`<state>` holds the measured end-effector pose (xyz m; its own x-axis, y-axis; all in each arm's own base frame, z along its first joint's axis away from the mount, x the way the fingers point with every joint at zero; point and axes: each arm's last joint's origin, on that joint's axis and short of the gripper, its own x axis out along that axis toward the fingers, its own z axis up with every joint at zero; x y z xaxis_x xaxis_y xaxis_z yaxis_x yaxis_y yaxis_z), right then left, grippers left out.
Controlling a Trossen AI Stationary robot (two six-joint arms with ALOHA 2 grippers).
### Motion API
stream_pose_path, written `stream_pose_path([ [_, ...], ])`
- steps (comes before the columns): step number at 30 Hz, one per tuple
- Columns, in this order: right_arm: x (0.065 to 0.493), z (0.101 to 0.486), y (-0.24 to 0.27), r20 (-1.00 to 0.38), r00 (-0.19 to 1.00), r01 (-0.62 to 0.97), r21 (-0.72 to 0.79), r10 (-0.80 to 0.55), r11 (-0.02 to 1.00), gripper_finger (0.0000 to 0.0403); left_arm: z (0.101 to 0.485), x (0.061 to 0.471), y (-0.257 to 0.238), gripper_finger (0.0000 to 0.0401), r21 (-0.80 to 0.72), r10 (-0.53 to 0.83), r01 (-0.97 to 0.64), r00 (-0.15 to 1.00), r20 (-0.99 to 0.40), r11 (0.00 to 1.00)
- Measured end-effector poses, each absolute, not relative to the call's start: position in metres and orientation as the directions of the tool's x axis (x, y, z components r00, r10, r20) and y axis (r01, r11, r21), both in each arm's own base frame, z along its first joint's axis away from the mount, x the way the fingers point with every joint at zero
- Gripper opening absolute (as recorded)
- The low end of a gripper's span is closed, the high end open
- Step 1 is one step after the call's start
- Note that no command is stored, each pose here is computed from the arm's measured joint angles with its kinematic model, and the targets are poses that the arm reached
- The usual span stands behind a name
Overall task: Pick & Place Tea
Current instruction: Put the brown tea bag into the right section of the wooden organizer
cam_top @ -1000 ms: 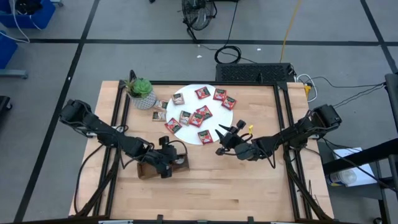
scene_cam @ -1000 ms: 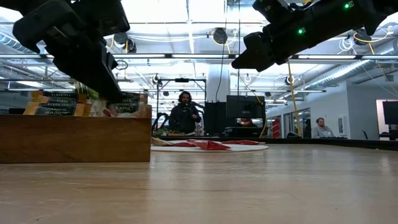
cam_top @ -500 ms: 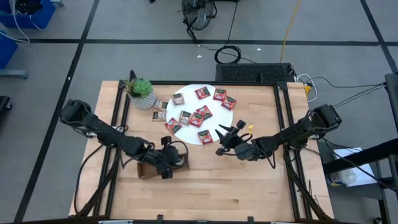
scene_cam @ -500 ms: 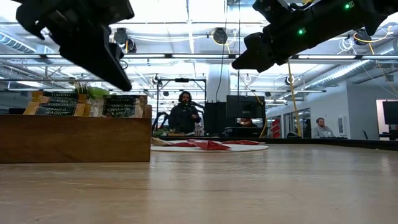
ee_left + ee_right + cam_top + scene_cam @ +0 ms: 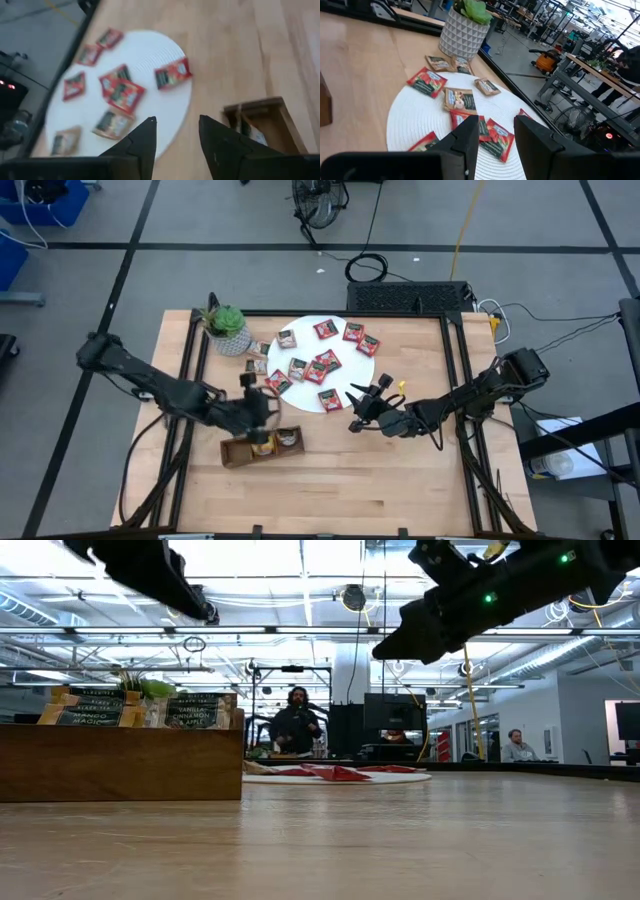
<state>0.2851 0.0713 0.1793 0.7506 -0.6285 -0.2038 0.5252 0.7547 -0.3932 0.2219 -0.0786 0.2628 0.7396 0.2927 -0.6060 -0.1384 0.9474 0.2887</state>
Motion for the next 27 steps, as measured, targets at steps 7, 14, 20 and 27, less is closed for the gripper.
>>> stream_pose_path([
  [7,0.281,0.169,0.058,-0.222,0.717,0.540,-0.421,-0.661,0.728,0.0112,0.281,0.204,-0.040,0.0156,0.264,0.325,-0.213,0.791,-0.519,0.941],
  [14,0.280,0.163,0.035,-0.232,0.661,0.583,-0.438,-0.713,0.684,0.0112,0.255,0.204,0.028,0.0157,0.242,0.471,-0.448,0.520,-0.712,0.861],
  [20,0.283,0.162,0.019,-0.261,0.668,0.569,-0.424,-0.697,0.704,0.0112,0.222,0.196,0.080,0.0157,0.144,0.369,-0.622,0.250,-0.895,0.770],
  [27,0.286,0.161,0.005,-0.303,0.708,0.522,-0.384,-0.638,0.762,0.0110,0.193,0.206,0.119,0.0157,-0.064,0.193,-0.705,0.278,-0.941,0.706],
])
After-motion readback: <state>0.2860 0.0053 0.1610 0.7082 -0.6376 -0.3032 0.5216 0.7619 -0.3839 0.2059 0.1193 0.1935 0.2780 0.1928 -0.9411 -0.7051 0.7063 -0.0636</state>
